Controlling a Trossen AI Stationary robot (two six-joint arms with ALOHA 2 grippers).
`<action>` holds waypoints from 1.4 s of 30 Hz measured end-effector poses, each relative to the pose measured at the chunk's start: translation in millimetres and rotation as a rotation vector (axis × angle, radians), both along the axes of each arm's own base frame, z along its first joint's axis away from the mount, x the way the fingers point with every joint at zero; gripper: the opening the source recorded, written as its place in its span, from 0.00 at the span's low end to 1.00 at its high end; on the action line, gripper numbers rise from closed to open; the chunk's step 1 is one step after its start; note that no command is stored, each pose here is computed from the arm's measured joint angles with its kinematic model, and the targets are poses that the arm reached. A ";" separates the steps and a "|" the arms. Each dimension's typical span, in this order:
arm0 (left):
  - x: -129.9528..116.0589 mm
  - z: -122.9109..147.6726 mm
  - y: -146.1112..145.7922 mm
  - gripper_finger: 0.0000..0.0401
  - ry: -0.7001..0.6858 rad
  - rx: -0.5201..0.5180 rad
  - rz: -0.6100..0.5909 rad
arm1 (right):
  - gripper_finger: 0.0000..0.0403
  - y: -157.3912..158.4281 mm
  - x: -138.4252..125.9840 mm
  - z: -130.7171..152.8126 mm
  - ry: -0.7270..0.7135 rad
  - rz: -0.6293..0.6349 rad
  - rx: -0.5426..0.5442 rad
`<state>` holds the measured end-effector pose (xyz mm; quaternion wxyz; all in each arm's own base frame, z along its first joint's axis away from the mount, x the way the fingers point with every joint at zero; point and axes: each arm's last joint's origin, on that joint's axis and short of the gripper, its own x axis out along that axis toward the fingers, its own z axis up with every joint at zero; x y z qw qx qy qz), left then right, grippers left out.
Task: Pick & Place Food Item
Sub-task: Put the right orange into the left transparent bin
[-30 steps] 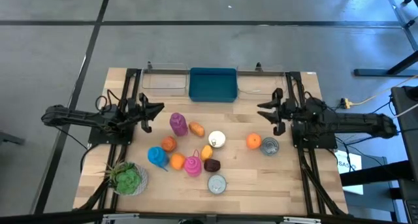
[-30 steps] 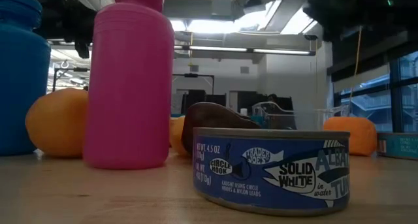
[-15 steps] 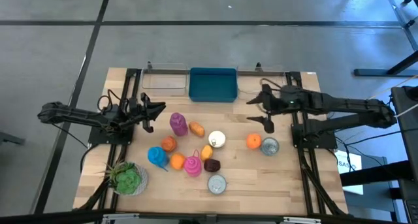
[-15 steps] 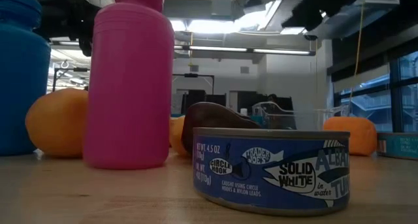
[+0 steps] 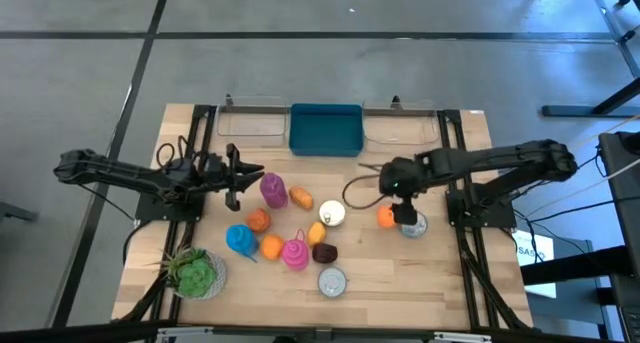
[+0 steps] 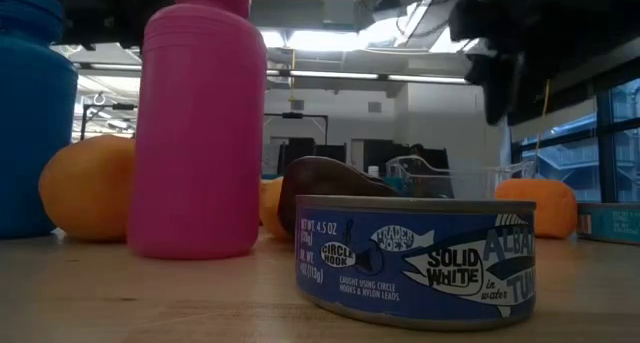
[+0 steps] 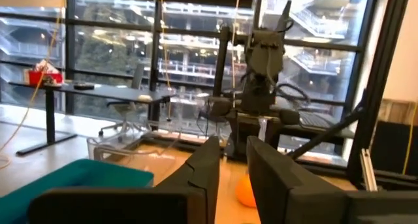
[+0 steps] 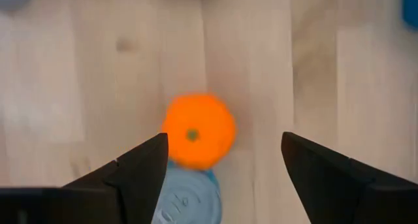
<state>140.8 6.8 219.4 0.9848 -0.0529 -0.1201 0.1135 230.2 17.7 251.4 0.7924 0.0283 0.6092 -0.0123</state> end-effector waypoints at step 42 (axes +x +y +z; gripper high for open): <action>28.5 3.7 -24.0 0.31 0.077 0.024 -0.359 | 0.74 24.0 10.5 -69.6 0.166 -0.128 0.005</action>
